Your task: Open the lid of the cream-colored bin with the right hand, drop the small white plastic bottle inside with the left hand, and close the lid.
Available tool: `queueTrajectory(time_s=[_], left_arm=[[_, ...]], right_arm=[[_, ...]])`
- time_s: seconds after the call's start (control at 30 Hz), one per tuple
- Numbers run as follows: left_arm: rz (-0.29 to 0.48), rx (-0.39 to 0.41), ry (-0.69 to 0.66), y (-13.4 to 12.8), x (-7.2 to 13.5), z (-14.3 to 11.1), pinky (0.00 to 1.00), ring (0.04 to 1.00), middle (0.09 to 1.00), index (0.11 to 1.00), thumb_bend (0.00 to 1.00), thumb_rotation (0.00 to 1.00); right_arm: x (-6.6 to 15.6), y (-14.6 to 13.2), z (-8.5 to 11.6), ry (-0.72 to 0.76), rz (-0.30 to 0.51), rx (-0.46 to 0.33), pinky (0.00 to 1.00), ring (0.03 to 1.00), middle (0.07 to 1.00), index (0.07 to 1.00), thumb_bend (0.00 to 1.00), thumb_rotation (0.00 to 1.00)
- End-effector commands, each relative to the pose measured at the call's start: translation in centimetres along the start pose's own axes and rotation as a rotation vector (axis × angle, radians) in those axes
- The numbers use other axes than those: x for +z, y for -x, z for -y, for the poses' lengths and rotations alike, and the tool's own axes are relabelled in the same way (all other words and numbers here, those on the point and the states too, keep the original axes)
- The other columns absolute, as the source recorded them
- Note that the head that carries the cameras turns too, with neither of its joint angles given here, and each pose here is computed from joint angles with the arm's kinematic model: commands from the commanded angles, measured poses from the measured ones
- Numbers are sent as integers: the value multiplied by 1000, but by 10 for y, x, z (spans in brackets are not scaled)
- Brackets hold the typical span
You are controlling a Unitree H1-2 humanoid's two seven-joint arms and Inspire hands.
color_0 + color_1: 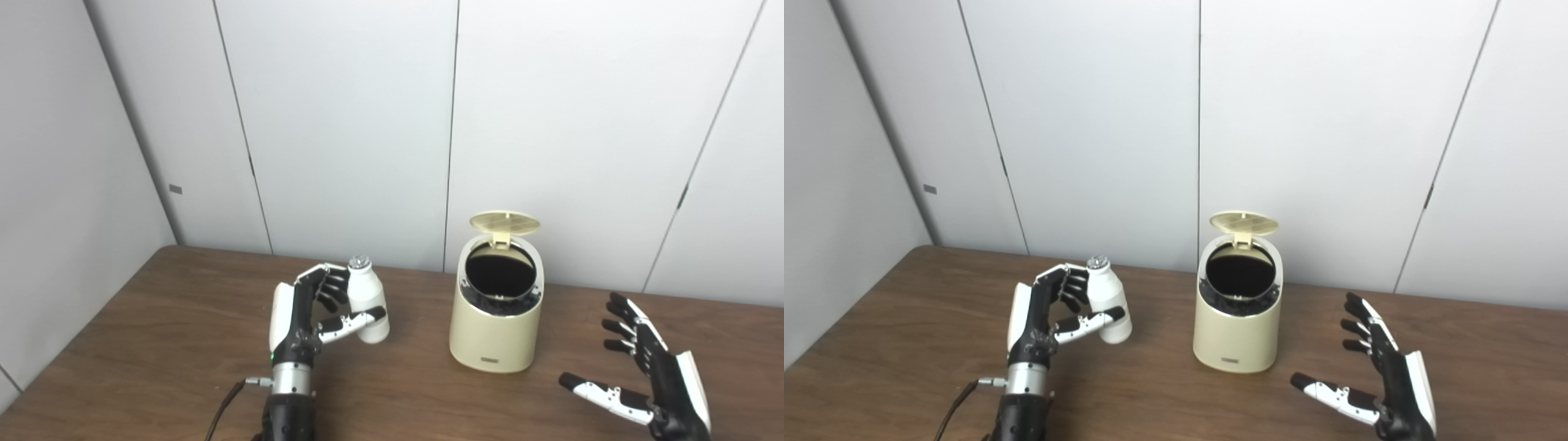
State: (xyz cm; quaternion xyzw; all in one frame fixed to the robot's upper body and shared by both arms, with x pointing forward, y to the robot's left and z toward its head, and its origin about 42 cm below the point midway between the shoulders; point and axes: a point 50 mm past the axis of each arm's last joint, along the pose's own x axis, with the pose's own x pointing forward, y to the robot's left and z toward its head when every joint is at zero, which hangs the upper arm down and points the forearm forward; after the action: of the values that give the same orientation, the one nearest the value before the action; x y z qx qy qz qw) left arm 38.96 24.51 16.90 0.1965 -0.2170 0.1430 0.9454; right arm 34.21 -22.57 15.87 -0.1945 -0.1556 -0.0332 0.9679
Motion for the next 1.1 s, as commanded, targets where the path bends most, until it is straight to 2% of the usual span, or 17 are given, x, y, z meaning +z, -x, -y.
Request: queueTrajectory(time_s=[0.0, 0.2, 0.5, 0.8, 1.07], left_arm=[[144, 18, 46, -30, 36, 2, 341, 431, 495, 484, 505, 0], [186, -5, 85, -48, 64, 15, 332, 431, 500, 477, 506, 0], [245, -20, 113, -68, 94, 32, 334, 433, 483, 499, 506, 0], [267, -13, 167, -75, 111, 50, 340, 436, 481, 497, 506, 0], [275, -34, 233, -71, 117, 67, 343, 432, 469, 506, 506, 0]], right_arm=[[16, -13, 0, -4, 107, -33, 696, 804, 870, 868, 837, 265], [13, -13, -8, -1, 108, -36, 699, 805, 870, 869, 840, 290], [12, -14, -13, -4, 115, -45, 689, 796, 866, 869, 821, 247], [14, -15, -18, -23, 115, -47, 707, 796, 867, 867, 819, 239], [18, -15, -21, -33, 112, -50, 733, 800, 870, 873, 817, 248]])
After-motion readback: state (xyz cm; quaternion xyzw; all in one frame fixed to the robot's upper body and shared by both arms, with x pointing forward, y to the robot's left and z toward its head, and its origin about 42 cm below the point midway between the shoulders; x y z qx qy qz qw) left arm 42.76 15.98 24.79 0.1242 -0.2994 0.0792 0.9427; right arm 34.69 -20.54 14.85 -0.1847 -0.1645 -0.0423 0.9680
